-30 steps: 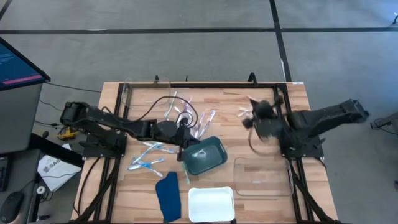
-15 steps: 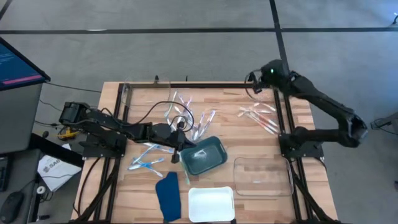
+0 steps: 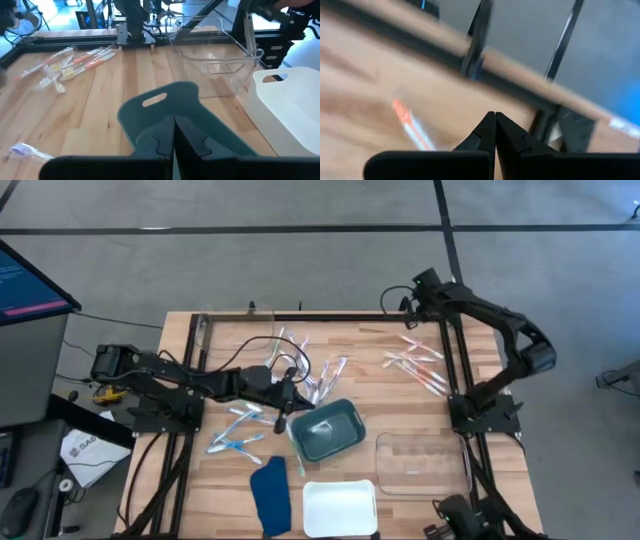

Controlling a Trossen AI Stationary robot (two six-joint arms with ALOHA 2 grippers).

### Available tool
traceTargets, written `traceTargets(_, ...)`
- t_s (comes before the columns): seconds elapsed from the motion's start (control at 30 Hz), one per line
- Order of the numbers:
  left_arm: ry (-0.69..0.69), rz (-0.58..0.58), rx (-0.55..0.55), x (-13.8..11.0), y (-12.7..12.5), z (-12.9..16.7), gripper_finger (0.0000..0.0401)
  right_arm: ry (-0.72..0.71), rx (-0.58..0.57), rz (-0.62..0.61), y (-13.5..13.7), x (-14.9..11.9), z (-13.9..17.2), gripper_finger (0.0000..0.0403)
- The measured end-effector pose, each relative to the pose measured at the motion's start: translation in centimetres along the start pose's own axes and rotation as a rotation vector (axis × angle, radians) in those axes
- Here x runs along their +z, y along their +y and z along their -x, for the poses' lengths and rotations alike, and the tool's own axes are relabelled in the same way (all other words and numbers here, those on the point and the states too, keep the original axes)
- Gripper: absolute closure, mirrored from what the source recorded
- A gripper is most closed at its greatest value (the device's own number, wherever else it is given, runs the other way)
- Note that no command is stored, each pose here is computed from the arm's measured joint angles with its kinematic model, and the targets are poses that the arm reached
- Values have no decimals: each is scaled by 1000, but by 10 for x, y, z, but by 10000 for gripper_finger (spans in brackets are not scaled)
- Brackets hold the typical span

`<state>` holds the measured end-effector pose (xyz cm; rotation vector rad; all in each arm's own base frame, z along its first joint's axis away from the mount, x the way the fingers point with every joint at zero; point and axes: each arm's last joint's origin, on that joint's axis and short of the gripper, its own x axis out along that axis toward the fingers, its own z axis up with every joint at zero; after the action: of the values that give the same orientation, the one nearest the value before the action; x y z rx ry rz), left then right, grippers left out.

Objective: Pick & Place Toothbrushes
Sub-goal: Adjust the orange toothbrushes

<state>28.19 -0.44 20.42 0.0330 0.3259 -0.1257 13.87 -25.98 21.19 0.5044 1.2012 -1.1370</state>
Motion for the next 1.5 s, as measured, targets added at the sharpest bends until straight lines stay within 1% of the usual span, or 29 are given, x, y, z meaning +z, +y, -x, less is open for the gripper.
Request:
traceTargets(0.2,17,1,-7,-7,-1,1,399,190,21,32,3,0,-26,403)
traceTargets(0.4,17,18,-10,-13,-1,2,399,262,50,8,5,-2,-43,403)
traceTargets(0.53,3,33,-30,-15,-3,3,399,283,66,-2,5,-1,-43,403)
traceTargets(0.87,-16,39,-59,-14,-10,3,399,405,62,-10,4,-13,-39,403)
traceTargets(1.03,-21,41,-61,-13,-10,3,399,405,58,-27,4,-13,-39,403)
traceTargets(1.17,-35,45,-90,-12,-11,3,399,382,52,-86,4,-9,-39,403)
traceTargets(1.37,-36,42,-120,-12,-12,3,399,360,137,-191,6,1,-32,403)
traceTargets(1.5,-37,40,-132,-12,-12,3,399,322,170,-207,17,5,-30,403)
